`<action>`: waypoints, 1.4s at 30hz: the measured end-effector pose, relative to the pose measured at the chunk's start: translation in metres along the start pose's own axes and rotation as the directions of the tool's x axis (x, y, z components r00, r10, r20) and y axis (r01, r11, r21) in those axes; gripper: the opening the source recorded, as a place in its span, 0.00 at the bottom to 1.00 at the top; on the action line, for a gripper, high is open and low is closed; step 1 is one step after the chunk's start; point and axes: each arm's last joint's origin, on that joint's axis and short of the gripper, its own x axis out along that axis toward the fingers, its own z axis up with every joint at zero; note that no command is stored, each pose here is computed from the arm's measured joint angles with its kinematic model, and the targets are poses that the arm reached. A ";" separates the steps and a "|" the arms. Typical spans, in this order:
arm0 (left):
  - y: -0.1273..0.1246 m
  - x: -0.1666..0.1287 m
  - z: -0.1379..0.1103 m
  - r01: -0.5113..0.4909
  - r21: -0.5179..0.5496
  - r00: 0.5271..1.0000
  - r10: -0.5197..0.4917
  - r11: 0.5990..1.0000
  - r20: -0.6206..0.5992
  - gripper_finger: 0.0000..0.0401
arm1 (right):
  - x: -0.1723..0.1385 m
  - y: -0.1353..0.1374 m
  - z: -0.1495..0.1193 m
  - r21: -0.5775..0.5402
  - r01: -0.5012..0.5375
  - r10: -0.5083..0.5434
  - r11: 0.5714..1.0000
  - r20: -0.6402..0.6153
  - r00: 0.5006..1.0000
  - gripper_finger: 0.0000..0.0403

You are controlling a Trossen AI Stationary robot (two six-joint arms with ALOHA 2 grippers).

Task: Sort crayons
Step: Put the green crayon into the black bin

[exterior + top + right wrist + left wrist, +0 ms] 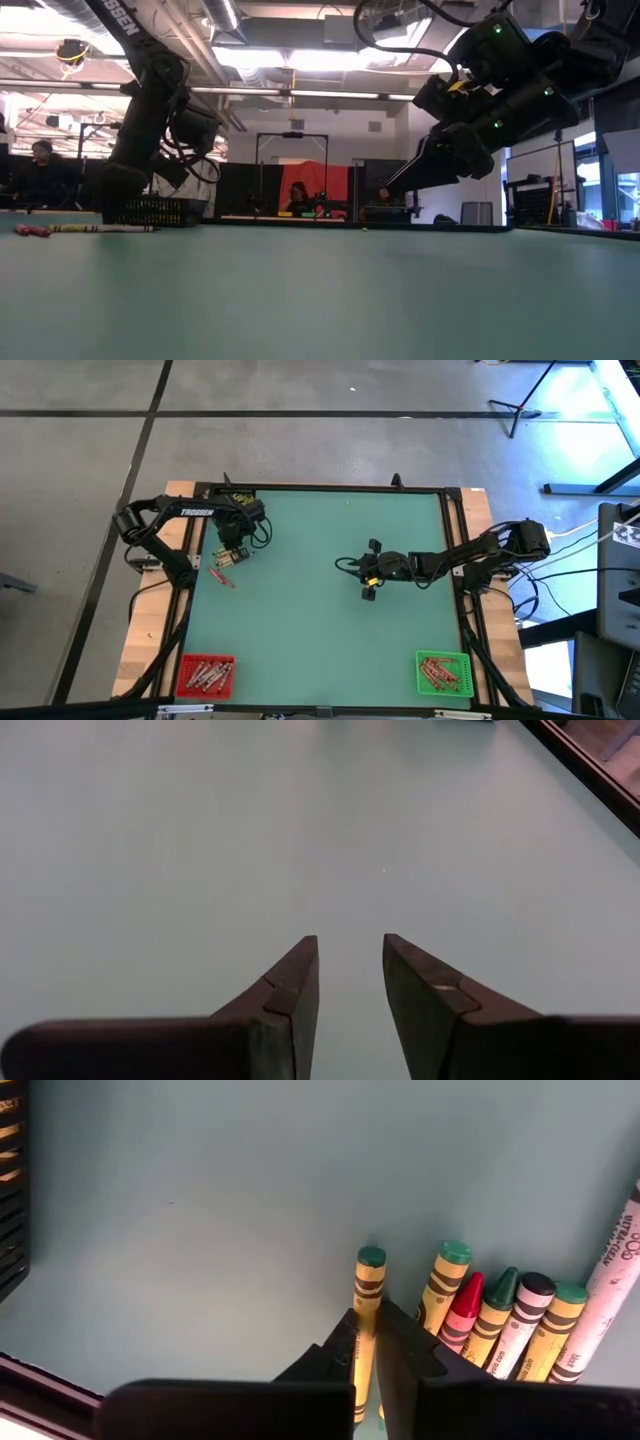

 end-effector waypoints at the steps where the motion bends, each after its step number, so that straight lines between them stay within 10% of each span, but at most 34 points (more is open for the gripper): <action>1: 0.000 0.000 0.000 0.000 0.000 1.000 0.000 1.000 0.000 0.02 | 0.000 0.000 0.000 0.000 0.000 0.000 1.000 0.000 1.000 0.27; 20: 0.002 -0.044 -0.002 -0.062 -0.027 0.990 0.064 0.998 0.123 0.02 | 0.000 0.000 0.000 0.000 -0.001 0.001 1.000 -0.001 1.000 0.27; 31: 0.022 -0.089 0.012 -0.231 -0.148 0.863 0.273 0.962 0.424 0.03 | 0.000 0.000 0.000 0.000 0.000 0.000 1.000 0.000 1.000 0.27; 42: 0.051 -0.086 0.019 -0.254 -0.224 0.827 0.332 0.941 0.454 0.03 | 0.000 0.000 0.000 0.000 0.000 0.000 1.000 0.001 1.000 0.27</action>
